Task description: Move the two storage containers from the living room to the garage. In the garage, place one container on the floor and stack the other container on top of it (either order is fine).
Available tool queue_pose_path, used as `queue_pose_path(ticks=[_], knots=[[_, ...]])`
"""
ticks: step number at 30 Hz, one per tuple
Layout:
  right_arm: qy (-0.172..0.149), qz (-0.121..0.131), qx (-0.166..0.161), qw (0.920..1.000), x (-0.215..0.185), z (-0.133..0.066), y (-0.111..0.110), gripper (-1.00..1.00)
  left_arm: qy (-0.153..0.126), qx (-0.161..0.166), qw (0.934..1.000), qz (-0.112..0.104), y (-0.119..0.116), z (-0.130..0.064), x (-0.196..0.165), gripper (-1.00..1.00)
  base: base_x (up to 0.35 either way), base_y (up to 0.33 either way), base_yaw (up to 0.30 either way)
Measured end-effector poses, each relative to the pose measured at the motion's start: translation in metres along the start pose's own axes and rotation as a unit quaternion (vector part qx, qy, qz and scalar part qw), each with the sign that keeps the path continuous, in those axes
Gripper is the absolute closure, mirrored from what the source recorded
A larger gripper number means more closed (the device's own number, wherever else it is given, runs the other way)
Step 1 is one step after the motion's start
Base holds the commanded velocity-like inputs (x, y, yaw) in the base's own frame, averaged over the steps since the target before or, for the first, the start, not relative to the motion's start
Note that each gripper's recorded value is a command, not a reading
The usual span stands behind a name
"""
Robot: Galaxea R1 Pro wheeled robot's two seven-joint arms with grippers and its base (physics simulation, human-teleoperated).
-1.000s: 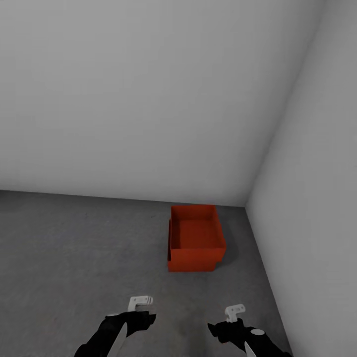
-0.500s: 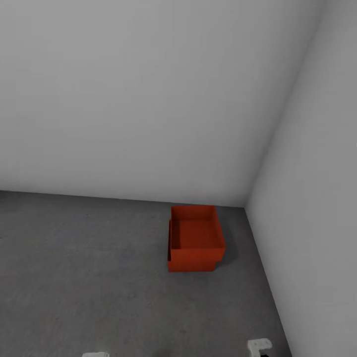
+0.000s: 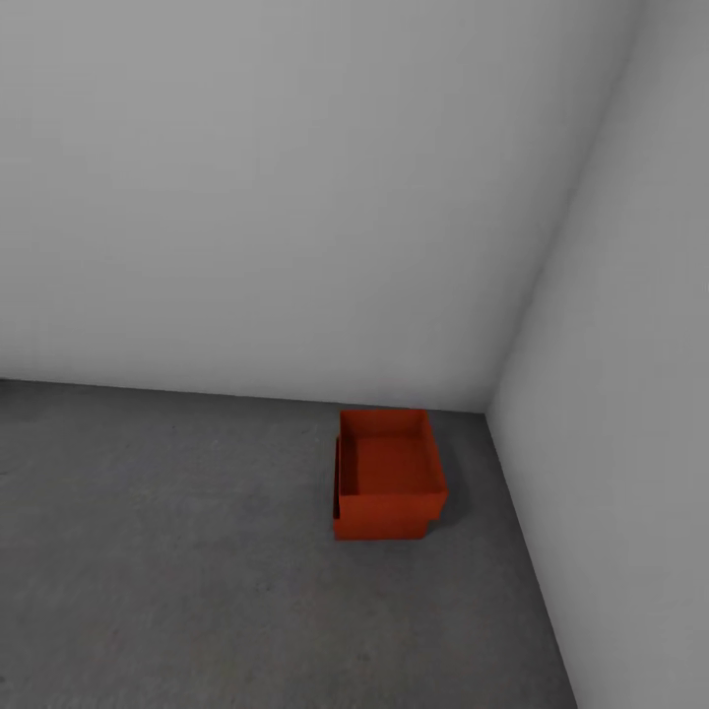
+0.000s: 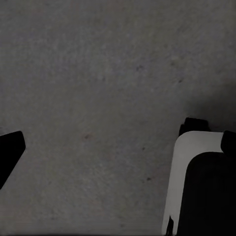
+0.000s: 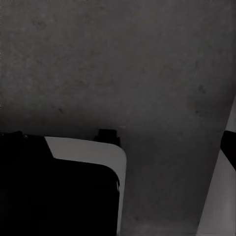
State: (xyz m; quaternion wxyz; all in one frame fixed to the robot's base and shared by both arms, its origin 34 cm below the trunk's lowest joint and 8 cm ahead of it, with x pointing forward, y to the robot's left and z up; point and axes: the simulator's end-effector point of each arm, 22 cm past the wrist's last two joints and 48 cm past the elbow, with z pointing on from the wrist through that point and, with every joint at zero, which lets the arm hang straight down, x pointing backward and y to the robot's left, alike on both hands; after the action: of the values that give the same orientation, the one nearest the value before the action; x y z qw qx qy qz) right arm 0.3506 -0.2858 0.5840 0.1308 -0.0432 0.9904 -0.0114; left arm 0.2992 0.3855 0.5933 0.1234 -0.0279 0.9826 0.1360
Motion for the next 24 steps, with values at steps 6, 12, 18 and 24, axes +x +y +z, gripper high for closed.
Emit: queue_pose_path(ticks=[6,12,18,24], knots=[[0.002,0.003,-0.001,1.0000,0.002,-0.005,0.003,-1.00,0.005,0.002,1.0000,0.001,0.002,-0.006,0.004,-1.00,0.000,0.000,0.000],[0.004,0.005,-0.002,1.0000,0.004,-0.011,0.004,-1.00,0.007,0.002,1.0000,0.000,0.003,-0.011,0.006,-1.00,0.000,0.000,0.000],[0.005,0.006,-0.004,1.0000,0.005,-0.016,0.007,-1.00,0.007,0.003,1.0000,0.000,0.002,-0.016,0.007,-1.00,0.000,0.000,0.000],[0.005,0.006,-0.004,1.0000,0.006,-0.020,0.007,-1.00,0.006,0.001,1.0000,0.000,0.005,-0.020,0.009,-1.00,0.000,0.000,0.000]])
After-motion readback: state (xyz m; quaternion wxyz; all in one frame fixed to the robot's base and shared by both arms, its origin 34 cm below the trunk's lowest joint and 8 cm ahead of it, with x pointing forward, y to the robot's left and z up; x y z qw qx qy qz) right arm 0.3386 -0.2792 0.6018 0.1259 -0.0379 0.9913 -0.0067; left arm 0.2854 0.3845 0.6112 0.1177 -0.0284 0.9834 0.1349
